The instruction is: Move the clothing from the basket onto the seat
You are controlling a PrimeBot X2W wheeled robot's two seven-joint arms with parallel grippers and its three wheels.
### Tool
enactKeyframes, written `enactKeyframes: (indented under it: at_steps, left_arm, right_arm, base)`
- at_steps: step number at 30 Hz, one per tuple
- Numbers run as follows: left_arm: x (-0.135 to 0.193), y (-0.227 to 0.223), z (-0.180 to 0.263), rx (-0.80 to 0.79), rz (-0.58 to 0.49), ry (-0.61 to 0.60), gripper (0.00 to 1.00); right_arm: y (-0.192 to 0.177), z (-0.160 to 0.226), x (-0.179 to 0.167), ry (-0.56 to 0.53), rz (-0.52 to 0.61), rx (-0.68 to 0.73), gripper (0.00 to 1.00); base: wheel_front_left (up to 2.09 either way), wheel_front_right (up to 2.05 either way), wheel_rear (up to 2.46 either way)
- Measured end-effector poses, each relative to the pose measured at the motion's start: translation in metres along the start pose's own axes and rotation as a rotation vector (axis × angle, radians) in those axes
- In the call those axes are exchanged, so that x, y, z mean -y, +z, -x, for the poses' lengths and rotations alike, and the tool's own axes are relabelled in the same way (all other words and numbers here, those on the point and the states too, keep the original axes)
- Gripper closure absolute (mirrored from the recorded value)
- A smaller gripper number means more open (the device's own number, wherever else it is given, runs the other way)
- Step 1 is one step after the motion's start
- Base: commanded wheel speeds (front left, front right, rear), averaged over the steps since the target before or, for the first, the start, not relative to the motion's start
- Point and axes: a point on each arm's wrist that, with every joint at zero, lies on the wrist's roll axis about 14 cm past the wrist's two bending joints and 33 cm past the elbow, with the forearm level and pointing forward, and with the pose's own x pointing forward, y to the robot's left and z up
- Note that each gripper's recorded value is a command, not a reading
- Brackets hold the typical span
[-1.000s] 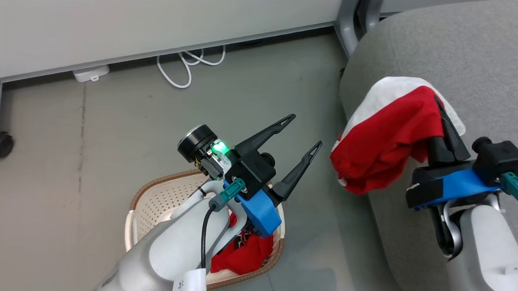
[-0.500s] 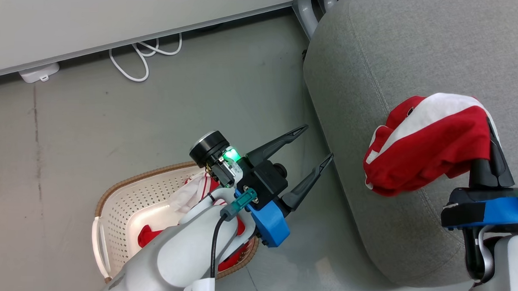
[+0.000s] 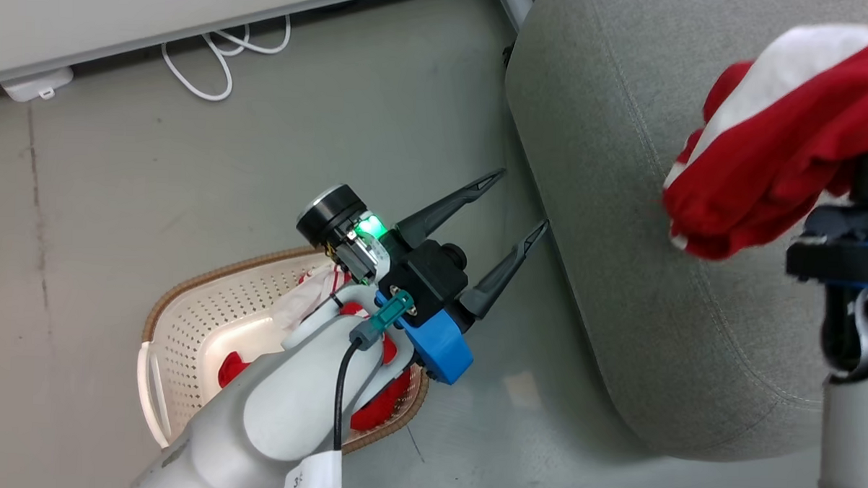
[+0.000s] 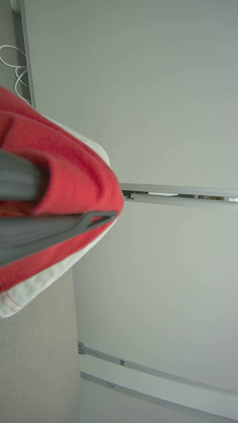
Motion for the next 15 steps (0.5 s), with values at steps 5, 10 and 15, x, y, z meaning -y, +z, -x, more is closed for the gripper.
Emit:
enactKeyframes:
  at_steps: [5,10,15]
  left_arm:
    - [-0.017,-0.017,-0.005,-0.005,0.003,0.003,0.00]
    - [-0.036,-0.034,-0.009,-0.011,0.001,0.012,0.00]
    - [-0.056,-0.060,-0.015,-0.019,0.011,0.017,0.00]
  right_arm:
    - [0.030,-0.047,0.021,-0.038,0.071,0.126,1.00]
    - [0.043,-0.080,0.046,-0.096,0.137,0.195,1.00]
    - [0.040,-0.107,0.089,-0.194,0.223,0.221,1.00]
  base:
    - [0.00,0.00,0.00]
    - [0.00,0.00,0.00]
    - [0.00,0.00,0.00]
